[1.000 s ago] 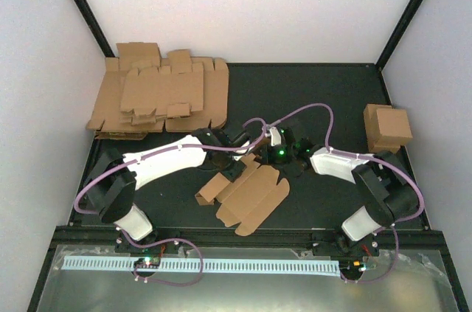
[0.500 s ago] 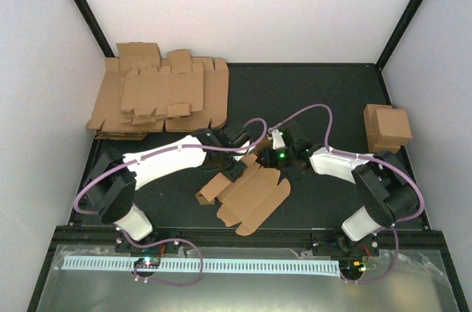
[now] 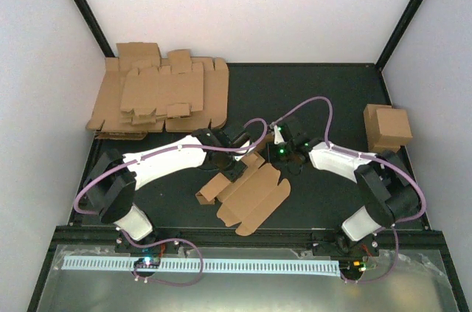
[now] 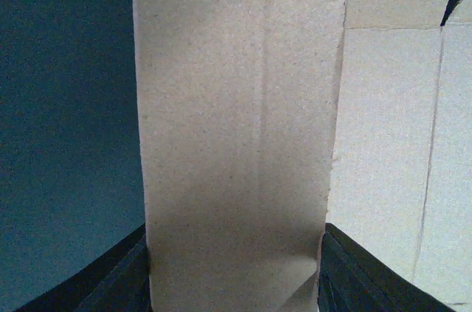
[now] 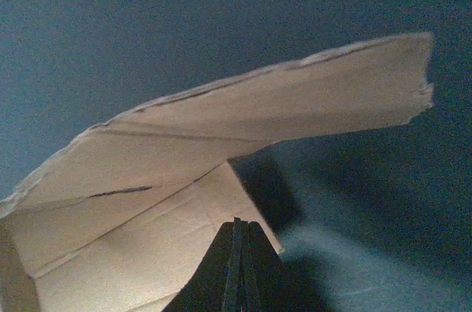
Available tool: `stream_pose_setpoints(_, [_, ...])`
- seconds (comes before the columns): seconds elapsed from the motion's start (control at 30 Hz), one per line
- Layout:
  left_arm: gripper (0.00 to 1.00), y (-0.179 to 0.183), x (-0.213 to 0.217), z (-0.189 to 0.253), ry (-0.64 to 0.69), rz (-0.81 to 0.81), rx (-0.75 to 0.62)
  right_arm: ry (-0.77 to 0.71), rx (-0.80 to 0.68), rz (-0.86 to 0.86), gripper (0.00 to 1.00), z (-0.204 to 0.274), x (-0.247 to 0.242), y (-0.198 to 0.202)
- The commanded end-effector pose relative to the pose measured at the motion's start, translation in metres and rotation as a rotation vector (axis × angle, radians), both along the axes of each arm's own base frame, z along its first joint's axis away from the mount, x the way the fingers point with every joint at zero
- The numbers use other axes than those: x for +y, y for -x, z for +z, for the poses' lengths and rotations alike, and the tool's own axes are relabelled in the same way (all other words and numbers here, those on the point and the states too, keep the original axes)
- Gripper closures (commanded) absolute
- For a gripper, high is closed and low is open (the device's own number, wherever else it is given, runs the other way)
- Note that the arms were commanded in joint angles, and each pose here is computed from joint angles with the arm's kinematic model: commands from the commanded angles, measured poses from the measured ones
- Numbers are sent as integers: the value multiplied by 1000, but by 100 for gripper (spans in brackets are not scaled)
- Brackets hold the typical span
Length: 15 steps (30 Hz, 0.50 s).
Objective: Fold the paper box
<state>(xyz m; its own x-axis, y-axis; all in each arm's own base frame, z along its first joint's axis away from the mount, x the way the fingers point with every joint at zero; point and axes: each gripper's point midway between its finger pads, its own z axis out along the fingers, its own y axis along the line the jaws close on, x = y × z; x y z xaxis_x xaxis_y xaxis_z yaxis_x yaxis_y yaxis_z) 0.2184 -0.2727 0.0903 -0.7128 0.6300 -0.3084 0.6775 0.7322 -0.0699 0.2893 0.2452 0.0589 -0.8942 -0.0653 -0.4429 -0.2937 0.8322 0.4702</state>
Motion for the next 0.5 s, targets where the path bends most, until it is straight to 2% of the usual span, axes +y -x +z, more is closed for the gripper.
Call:
stream_pose_setpoints(0.0, [45,-1,-3,5,12,-13,-17,88,-35,-33,98,-5,-10,-13])
stream_pose_setpoints(0.47, [44,-4,-4,8,19,-10,-29,191,-41,-50,98,-29,-17,-29])
